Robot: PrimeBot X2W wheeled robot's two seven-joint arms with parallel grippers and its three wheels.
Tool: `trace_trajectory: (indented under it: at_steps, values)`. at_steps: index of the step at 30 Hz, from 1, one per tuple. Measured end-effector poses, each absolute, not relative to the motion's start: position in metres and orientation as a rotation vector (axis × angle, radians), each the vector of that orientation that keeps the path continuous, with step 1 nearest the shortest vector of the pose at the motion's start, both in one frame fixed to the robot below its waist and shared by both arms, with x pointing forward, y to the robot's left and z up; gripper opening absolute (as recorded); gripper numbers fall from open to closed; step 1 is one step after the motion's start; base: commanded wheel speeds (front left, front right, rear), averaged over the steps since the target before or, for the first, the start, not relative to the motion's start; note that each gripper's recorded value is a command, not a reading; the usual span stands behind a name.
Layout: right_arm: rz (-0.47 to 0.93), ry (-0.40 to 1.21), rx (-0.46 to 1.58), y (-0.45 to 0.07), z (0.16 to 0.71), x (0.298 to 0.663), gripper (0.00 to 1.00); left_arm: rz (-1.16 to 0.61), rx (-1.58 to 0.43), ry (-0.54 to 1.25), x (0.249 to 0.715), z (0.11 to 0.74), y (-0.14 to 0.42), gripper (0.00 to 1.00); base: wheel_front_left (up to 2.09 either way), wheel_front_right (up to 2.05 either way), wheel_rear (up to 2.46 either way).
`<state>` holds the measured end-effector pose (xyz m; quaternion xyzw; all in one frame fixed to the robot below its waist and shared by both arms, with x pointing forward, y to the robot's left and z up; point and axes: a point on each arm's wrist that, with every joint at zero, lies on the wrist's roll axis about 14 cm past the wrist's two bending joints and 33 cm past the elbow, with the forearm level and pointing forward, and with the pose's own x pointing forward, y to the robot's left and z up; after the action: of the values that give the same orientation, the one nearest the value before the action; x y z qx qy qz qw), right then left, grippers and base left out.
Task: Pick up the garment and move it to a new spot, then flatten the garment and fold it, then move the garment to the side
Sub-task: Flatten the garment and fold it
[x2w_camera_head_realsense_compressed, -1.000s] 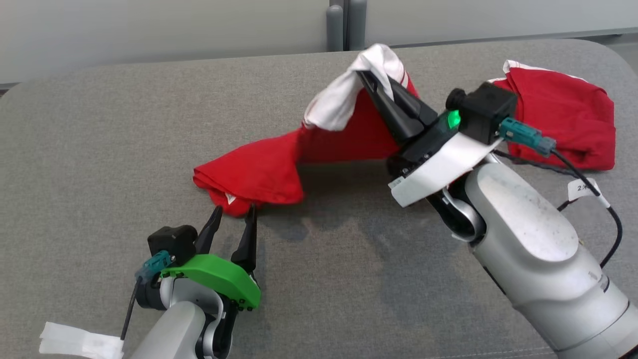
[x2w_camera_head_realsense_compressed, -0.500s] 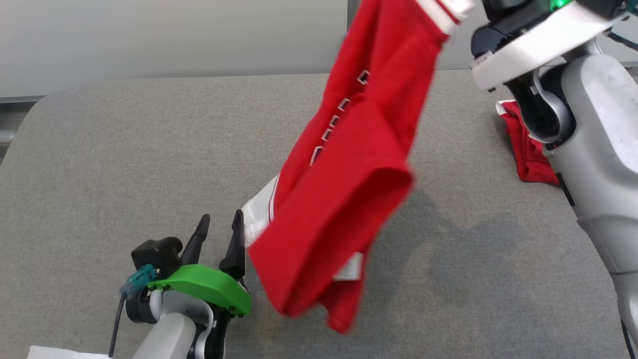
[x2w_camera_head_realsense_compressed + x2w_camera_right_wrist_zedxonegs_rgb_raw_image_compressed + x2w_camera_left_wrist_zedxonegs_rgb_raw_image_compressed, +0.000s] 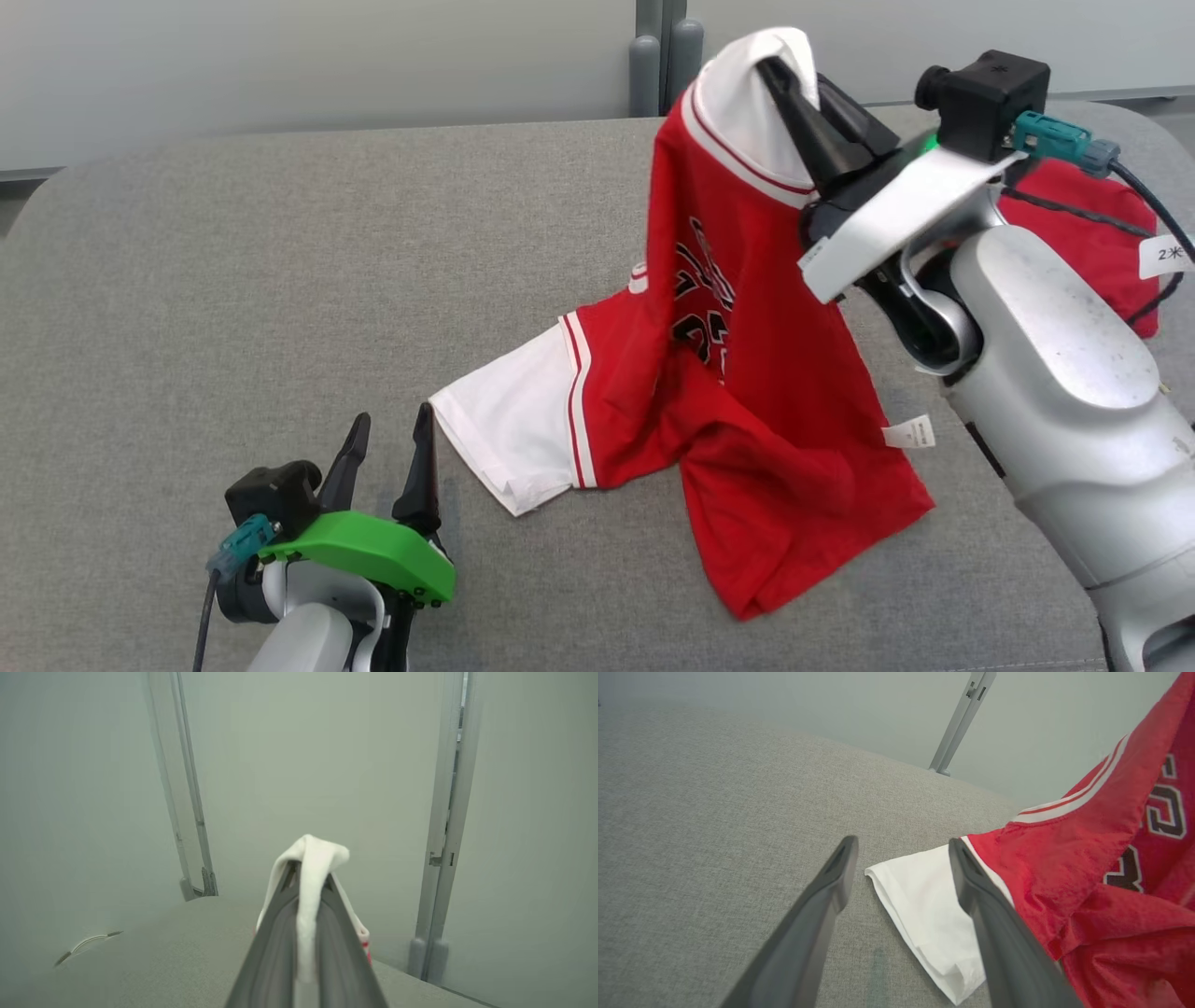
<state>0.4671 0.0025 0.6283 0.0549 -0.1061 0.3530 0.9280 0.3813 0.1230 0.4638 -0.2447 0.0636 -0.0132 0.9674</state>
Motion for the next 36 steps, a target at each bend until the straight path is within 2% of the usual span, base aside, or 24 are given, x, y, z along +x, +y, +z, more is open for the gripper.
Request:
trace_trajectory:
  at_steps: [6,9,12,16,25,29,32,34,35,36]
  values:
    - [0.813,-0.533,0.153,0.027,0.738,0.444,0.00,-0.031,-0.496,0.075,0.381,0.480,0.126,1.00,0.00,0.00,0.00]
    - [0.767,-0.684,0.066,0.009,0.788,0.442,0.00,-0.043,-0.501,0.032,0.381,0.494,0.126,1.00,0.00,0.00,0.00]
    - [0.688,-0.748,-0.027,-0.014,0.813,0.445,0.00,-0.058,-0.508,-0.004,0.379,0.506,0.124,1.00,0.00,0.00,0.00]
    - [0.682,-0.723,-0.083,-0.014,0.813,0.440,0.00,-0.055,-0.511,-0.034,0.370,0.514,0.126,1.00,0.00,0.00,0.00]
    - [0.818,-0.535,-0.068,0.036,0.762,0.426,0.00,-0.087,-0.504,-0.035,0.368,0.515,0.116,1.00,0.00,0.00,0.00]
    - [0.844,-0.526,-0.053,0.050,0.764,0.425,0.00,-0.106,-0.505,-0.027,0.366,0.513,0.110,1.00,0.00,0.00,0.00]
    - [0.827,-0.550,-0.051,0.049,0.777,0.431,0.00,-0.096,-0.505,-0.028,0.365,0.513,0.113,1.00,0.00,0.00,0.00]
    - [0.772,-0.559,-0.068,0.038,0.784,0.444,0.00,-0.083,-0.506,-0.033,0.365,0.514,0.118,1.00,0.00,0.00,0.00]
    - [0.708,-0.504,-0.093,0.022,0.772,0.464,0.00,-0.066,-0.508,-0.040,0.364,0.514,0.123,1.00,0.00,0.00,0.00]
    - [0.708,-0.504,-0.093,0.022,0.772,0.464,0.00,-0.066,-0.508,-0.040,0.364,0.514,0.123,1.00,0.00,0.00,0.00]
